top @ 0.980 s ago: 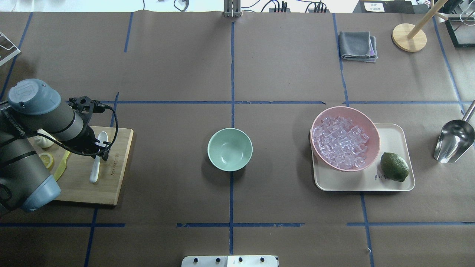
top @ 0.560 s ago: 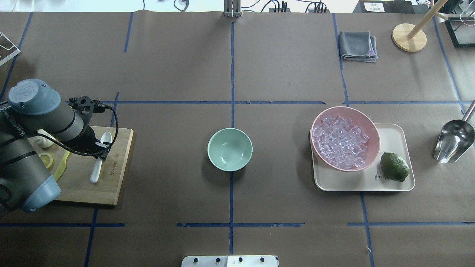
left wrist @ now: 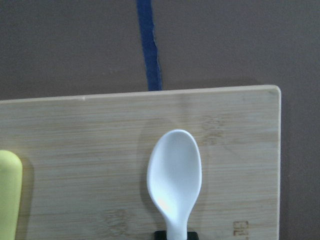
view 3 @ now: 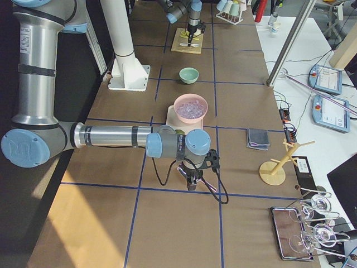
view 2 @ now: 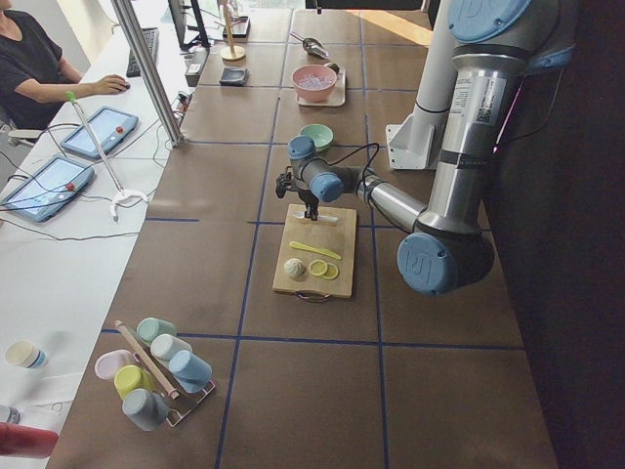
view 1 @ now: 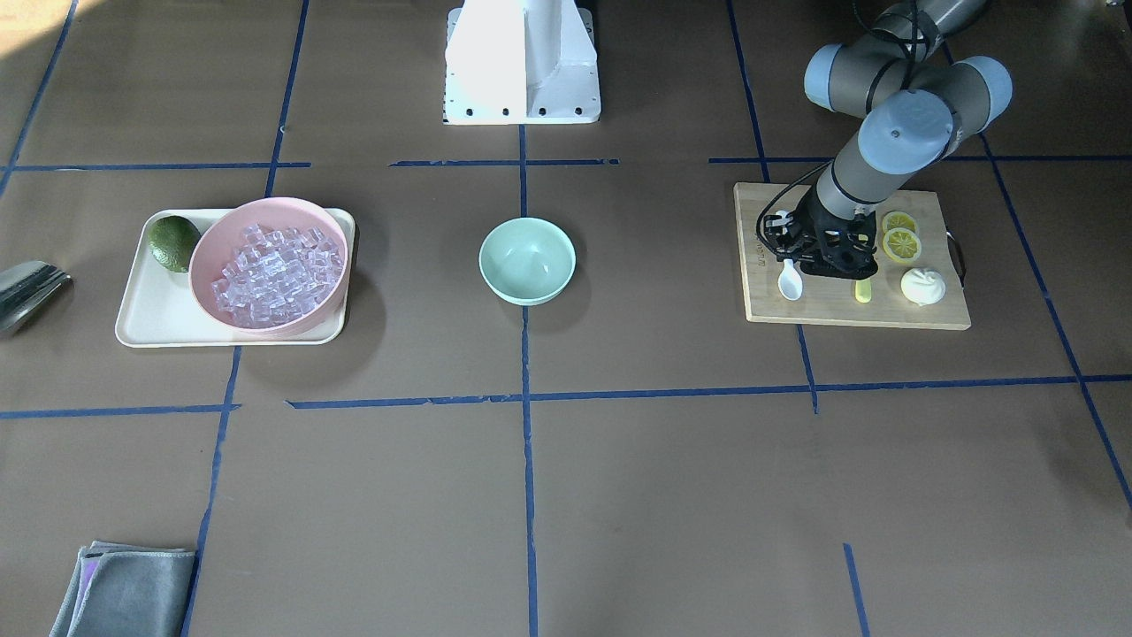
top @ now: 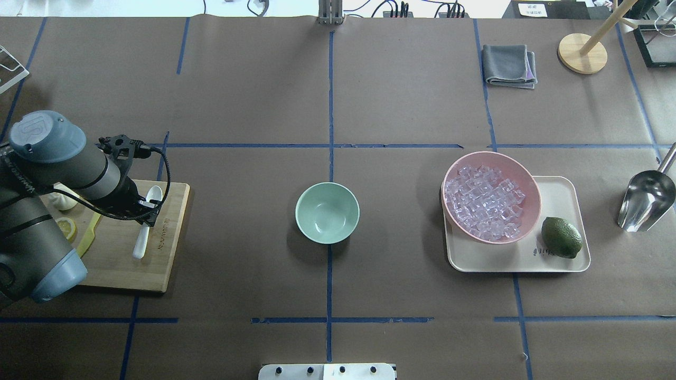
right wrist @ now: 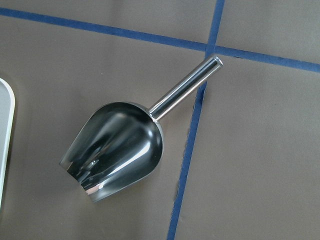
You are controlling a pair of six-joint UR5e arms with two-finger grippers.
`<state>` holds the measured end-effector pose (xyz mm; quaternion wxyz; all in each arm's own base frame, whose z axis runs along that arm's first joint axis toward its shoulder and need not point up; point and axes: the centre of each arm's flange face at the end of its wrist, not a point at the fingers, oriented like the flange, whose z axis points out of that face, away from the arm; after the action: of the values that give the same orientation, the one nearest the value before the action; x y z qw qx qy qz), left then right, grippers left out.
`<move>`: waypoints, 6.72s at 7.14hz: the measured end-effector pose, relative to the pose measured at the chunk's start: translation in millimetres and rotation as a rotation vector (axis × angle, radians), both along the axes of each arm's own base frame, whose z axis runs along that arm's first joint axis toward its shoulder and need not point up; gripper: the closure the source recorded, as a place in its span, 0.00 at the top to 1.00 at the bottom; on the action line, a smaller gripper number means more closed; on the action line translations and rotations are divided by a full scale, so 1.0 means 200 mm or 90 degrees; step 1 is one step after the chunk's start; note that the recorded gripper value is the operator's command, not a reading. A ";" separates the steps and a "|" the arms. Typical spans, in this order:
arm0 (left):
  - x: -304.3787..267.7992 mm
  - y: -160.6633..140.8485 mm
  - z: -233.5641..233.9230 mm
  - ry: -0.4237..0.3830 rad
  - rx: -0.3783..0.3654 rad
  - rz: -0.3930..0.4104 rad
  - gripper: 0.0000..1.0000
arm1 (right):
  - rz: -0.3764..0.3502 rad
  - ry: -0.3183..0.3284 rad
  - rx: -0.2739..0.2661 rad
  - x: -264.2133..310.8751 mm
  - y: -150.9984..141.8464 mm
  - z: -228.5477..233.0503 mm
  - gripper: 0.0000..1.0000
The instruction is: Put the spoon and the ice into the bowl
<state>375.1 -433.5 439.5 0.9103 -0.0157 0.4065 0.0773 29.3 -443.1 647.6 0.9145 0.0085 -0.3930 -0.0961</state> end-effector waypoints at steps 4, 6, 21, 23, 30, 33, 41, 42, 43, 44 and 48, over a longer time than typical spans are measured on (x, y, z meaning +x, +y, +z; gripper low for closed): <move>0.35 0.01 -0.61 0.092 -0.052 -0.013 0.00 | 0.000 0.000 0.000 0.00 0.00 0.00 0.99; 0.61 0.01 -0.93 0.123 -0.064 -0.012 0.00 | -0.001 0.000 0.000 0.00 0.00 0.00 0.99; 0.74 0.05 -1.32 0.146 -0.024 -0.069 0.74 | 0.030 -0.065 -0.049 -0.39 -0.03 -0.46 0.99; 0.41 0.01 -1.16 0.150 -0.010 -0.073 0.74 | 0.080 -0.060 -0.048 -0.85 -0.06 -0.95 0.98; -0.37 -0.03 -0.67 0.147 0.029 -0.027 0.78 | 0.048 -0.007 0.077 -1.88 0.12 -1.37 0.91; -0.38 -0.02 -0.67 0.147 0.030 -0.027 0.78 | 0.027 0.009 0.084 -1.92 0.11 -1.30 0.68; -0.40 -0.03 -0.67 0.147 0.030 -0.031 0.78 | 0.016 0.002 0.088 -1.95 0.11 -1.32 0.00; -0.41 -0.02 -0.67 0.147 0.030 -0.031 0.78 | 0.018 -0.018 0.097 -1.97 0.10 -1.42 0.00; -0.42 -0.01 -0.67 0.148 0.031 -0.031 0.78 | 0.025 -0.047 0.099 -1.98 0.09 -1.56 0.00; -0.43 0.00 -0.66 0.149 0.031 -0.031 0.79 | 0.045 -0.084 0.081 -2.02 0.09 -1.73 0.00; -0.45 0.02 -0.64 0.145 0.030 -0.034 0.84 | 0.136 -0.148 -0.050 -2.52 0.16 -2.21 0.01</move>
<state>285.4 -430.1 310.9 0.8601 0.0252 0.5055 0.0640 -475.6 -411.5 205.1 0.8673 0.0255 -0.4967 0.0188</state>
